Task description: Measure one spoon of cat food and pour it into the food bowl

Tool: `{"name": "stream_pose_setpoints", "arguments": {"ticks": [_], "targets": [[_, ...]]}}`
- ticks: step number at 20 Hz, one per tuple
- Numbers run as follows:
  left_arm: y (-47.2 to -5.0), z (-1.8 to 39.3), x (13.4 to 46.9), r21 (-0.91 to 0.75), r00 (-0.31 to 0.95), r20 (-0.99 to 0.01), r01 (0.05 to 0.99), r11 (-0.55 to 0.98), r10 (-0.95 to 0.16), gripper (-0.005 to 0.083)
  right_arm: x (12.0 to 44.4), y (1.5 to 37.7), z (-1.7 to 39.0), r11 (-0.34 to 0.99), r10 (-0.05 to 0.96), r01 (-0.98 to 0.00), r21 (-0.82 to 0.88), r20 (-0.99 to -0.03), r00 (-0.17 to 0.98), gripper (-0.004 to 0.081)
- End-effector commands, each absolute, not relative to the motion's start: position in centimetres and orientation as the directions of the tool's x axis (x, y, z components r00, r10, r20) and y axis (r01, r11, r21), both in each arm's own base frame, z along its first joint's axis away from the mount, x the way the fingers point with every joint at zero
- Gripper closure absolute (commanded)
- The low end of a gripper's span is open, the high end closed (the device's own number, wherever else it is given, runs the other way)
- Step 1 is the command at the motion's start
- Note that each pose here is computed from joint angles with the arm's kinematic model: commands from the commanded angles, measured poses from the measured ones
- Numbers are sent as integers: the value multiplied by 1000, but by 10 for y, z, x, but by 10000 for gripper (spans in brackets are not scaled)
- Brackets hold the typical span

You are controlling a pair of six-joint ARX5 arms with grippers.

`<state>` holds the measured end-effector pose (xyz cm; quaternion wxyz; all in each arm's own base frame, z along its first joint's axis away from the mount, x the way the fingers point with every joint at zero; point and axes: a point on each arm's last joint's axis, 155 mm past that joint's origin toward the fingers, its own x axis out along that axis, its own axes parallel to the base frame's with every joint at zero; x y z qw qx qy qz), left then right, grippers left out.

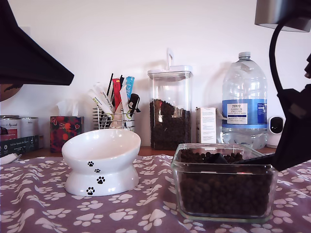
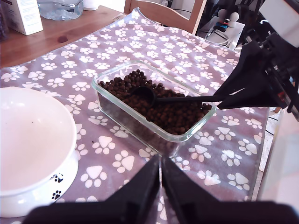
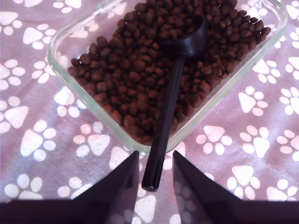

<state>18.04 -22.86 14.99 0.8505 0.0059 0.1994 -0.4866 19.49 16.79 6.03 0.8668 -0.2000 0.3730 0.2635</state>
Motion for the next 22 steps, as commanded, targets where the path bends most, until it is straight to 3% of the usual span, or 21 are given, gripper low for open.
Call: {"name": "stream_pose_setpoints", "arguments": {"ticks": [1, 9, 22], "targets": [[-229, 150, 181, -179, 446, -343, 833, 524, -827, 793, 194, 166, 55, 784, 300, -602, -150, -758, 580, 625], [-229, 150, 180, -180, 446, -343, 833, 523, -827, 793, 194, 167, 56, 784, 307, -604, -146, -755, 580, 756], [-229, 149, 180, -181, 445, -344, 833, 523, -827, 793, 196, 178, 66, 793, 354, -602, -91, -735, 578, 782]]}}
